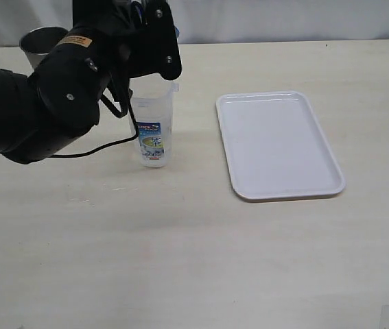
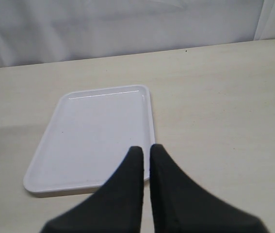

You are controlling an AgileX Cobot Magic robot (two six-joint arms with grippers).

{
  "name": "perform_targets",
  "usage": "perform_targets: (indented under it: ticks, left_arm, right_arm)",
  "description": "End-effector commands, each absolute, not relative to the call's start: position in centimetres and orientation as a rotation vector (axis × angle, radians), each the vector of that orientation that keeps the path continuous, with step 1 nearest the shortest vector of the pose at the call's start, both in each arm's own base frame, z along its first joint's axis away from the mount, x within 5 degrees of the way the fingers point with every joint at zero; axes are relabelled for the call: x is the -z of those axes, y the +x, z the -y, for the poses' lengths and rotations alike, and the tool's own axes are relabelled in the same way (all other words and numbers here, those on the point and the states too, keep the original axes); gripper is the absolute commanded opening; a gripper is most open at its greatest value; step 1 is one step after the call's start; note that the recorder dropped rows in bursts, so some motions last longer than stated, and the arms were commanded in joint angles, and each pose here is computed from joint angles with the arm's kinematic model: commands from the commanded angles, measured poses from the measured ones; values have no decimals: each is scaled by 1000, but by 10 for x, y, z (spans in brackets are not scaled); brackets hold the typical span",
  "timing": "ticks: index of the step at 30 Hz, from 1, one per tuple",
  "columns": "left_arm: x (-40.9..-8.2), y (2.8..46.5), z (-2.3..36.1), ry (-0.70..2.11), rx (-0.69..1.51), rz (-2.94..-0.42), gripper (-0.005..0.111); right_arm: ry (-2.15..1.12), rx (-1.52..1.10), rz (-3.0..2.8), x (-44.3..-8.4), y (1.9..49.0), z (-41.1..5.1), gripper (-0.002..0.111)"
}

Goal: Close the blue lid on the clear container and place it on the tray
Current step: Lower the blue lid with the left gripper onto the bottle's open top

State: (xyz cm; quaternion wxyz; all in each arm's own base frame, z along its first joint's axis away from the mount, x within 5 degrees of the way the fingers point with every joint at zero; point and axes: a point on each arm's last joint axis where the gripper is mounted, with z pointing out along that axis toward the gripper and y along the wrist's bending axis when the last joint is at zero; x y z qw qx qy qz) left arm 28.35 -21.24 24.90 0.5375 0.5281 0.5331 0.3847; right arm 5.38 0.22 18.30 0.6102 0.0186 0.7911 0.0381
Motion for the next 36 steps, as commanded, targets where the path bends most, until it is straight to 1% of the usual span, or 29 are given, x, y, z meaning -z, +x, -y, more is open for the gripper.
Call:
perform_targets:
  ticks: [1,14,26,36]
  left_arm:
    - [-252,280,212,1262,-935,-1258,0]
    - [-246,279,215,1307,-873,-1288,0]
    - [-247,279,212,1282,-859,-1332,0]
    - [-247,278,216,1323,-849,-1287,0]
  right_arm:
    - [48,-93,-1825,-182,53,-2,5]
    - [48,-93,-1825,-182,53,-2,5]
    - [48,-93,-1825,-182,53,-2,5]
    - [48,-93,-1825,-182,53,-2,5]
